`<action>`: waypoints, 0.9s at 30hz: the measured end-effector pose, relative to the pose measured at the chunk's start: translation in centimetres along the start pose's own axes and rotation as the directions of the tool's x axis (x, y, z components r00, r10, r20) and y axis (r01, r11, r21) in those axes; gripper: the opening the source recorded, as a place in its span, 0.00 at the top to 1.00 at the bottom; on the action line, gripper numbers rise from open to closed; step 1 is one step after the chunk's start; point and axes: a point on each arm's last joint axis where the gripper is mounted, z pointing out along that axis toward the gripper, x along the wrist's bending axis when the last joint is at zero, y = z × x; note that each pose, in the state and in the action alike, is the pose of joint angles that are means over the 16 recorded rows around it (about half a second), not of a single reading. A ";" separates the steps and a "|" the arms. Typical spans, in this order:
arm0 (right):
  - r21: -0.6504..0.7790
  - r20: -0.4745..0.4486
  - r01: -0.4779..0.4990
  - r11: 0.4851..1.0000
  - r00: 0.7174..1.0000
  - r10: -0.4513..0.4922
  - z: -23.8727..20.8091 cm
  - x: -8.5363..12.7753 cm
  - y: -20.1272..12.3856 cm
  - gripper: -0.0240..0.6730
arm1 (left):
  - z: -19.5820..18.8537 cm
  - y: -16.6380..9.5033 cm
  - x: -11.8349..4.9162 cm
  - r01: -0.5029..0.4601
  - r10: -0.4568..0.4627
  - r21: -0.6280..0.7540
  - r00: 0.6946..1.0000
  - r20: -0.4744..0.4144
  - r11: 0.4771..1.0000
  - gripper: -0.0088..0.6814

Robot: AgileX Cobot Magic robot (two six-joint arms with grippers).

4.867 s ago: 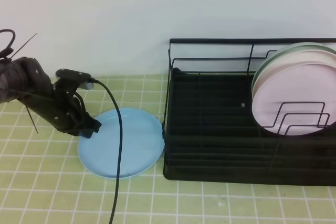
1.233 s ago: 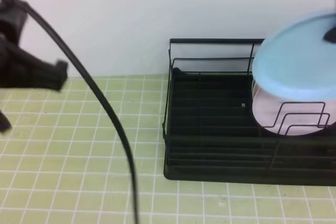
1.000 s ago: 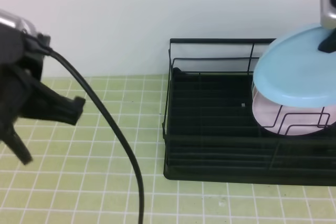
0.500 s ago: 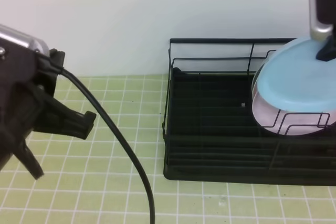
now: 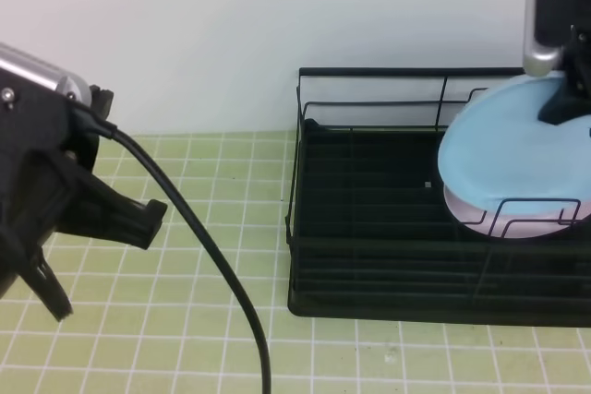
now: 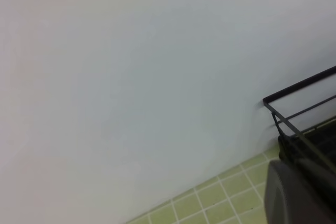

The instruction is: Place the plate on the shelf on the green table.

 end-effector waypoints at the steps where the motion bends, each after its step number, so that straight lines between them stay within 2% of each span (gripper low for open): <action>1: 0.003 -0.002 -0.009 1.000 1.000 0.009 0.1 0.0 0.0 0.70 | 0.0 0.0 0.0 -0.004 0.004 0.000 1.000 0.000 1.000 0.99; 8: 0.039 -0.006 -0.099 0.994 0.995 0.099 0.5 0.0 -0.4 0.62 | 0.0 0.1 0.1 -0.034 0.034 -0.013 0.999 -0.006 0.999 0.99; 14: 0.060 0.044 -0.174 0.983 0.984 0.171 -0.8 0.0 -0.6 0.61 | -0.3 0.5 0.4 -0.040 0.039 -0.050 0.999 -0.020 0.998 0.99; 21: 0.000 0.164 -0.252 0.968 0.955 0.249 -5.0 0.2 -0.2 0.69 | -1.8 1.0 1.7 0.048 -0.049 -0.108 0.999 -0.008 0.993 0.99; 24: -0.070 0.229 -0.284 0.956 0.928 0.293 -7.8 0.7 0.2 0.76 | -2.9 1.0 2.4 0.097 -0.092 -0.143 0.995 0.039 0.985 0.99; 27: -0.168 0.292 -0.311 0.935 0.891 0.349 -11.1 1.4 0.7 0.82 | -4.3 0.9 2.9 0.145 -0.127 -0.184 0.986 0.108 0.972 0.99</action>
